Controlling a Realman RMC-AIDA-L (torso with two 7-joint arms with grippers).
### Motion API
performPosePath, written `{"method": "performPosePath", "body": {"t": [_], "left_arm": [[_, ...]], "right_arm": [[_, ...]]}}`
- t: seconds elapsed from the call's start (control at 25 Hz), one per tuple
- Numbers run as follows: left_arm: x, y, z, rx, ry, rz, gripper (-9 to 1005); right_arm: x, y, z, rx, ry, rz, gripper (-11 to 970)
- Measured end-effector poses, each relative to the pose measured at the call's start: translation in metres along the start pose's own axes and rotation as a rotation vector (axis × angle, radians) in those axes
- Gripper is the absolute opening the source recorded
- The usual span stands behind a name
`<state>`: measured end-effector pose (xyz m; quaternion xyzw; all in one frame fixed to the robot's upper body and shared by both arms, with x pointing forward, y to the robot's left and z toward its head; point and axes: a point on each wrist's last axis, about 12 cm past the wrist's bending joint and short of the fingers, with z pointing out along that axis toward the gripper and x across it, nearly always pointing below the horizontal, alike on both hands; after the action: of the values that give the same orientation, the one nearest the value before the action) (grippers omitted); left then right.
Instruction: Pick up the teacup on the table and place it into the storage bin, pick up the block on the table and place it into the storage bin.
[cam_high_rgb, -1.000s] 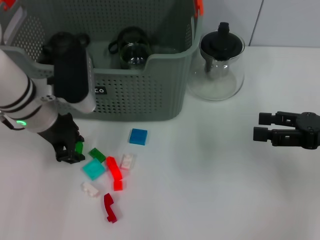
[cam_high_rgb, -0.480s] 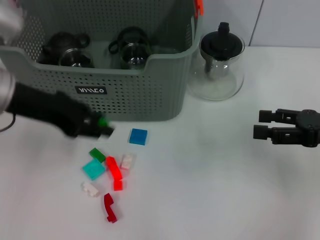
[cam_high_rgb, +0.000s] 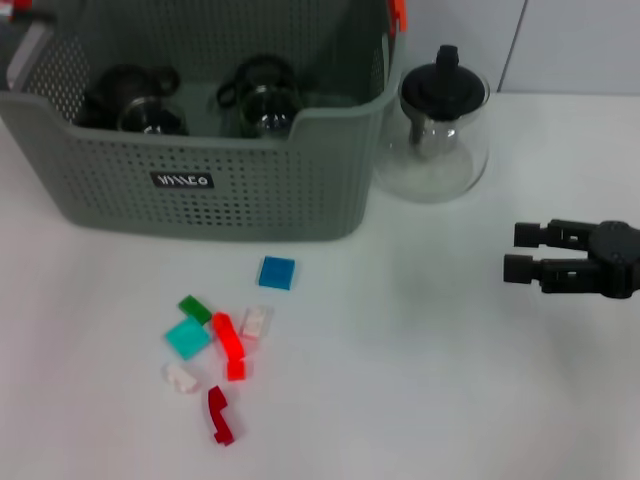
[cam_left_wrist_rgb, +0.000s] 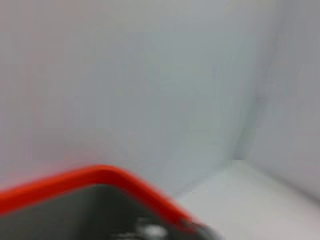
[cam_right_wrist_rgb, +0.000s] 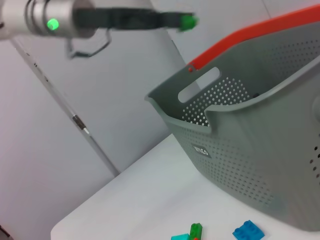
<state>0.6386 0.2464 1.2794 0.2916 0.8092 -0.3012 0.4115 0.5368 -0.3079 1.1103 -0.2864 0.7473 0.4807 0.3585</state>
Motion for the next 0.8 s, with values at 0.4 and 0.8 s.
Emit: {"method": "performPosePath", "body": {"t": [0.4,0.8], "left_arm": [[0.002,0.029,0.04,-0.241,0.083,-0.028,556],[-0.006,-0.001,0.012,-0.022,0.025,0.062,730]], "right_arm": [[-0.001,0.0,0.002,-0.005,0.002,-0.018,942],[-0.001,0.0,0.001,-0.003,0.003,-0.026,943]]}}
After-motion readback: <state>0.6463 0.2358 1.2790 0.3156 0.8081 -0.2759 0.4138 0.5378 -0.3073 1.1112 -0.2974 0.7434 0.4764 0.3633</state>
